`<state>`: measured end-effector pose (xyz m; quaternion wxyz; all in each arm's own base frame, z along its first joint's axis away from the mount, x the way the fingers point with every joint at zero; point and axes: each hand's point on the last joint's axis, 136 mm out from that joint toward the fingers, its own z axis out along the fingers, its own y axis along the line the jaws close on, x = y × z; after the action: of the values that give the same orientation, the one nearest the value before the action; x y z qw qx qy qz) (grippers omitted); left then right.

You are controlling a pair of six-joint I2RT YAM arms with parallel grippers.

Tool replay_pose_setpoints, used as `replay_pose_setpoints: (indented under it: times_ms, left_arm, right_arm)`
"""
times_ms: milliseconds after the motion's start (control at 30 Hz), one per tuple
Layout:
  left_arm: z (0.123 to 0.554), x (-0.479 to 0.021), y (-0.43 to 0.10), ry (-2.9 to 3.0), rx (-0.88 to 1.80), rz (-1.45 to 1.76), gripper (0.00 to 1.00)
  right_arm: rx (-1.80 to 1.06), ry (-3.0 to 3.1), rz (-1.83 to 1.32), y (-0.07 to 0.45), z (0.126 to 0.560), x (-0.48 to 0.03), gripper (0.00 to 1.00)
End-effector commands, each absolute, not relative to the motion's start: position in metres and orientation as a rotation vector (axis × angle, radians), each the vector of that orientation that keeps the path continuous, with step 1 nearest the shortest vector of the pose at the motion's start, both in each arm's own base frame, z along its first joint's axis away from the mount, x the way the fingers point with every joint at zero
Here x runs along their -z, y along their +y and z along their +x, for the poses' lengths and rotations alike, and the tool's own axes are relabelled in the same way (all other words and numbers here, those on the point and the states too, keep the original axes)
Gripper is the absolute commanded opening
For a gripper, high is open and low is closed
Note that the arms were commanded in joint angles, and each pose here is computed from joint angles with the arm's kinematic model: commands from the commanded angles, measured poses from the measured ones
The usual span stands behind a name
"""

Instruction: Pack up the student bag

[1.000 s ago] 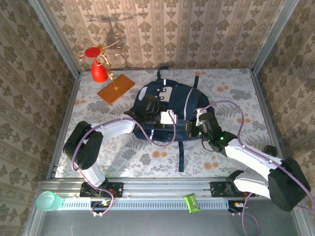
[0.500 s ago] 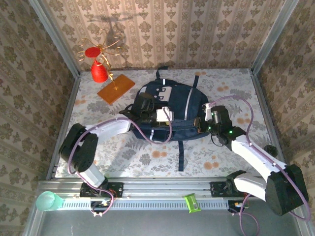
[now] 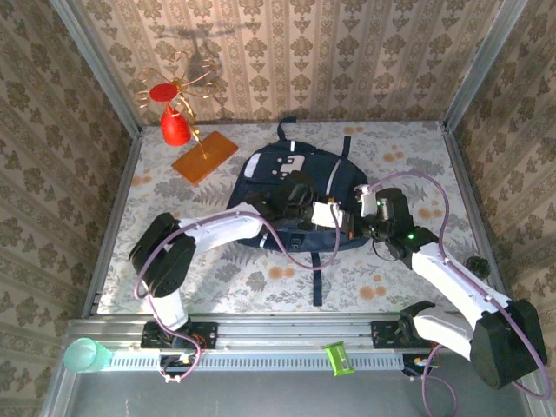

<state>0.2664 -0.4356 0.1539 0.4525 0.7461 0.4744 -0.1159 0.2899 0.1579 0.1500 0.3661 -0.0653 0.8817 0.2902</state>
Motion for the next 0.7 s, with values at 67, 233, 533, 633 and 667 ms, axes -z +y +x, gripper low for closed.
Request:
replay_pose_setpoints:
  times_ms: [67, 233, 533, 633, 667]
  left_arm:
    - [0.271, -0.156, -0.419, 1.192, 0.244, 1.848, 0.08]
    - [0.25, -0.167, -0.401, 1.124, 0.391, 1.84, 0.0]
    - [0.24, -0.182, -0.369, 1.089, 0.558, 1.797, 0.0]
    - [0.232, -0.182, -0.353, 1.112, 0.646, 1.789, 0.0]
    - [0.232, -0.18, -0.346, 1.144, 0.654, 1.771, 0.0]
  right_arm:
    - [-0.693, 2.279, -0.142, 0.149, 0.285, -0.149, 0.0]
    - [-0.388, 2.317, -0.003, 0.103, 0.296, -0.135, 0.0]
    - [-0.213, 2.309, 0.063, 0.071, 0.32, -0.148, 0.0]
    - [-0.229, 2.347, 0.082, 0.071, 0.33, -0.146, 0.0]
    - [-0.248, 2.359, 0.078, 0.074, 0.332, -0.144, 0.0]
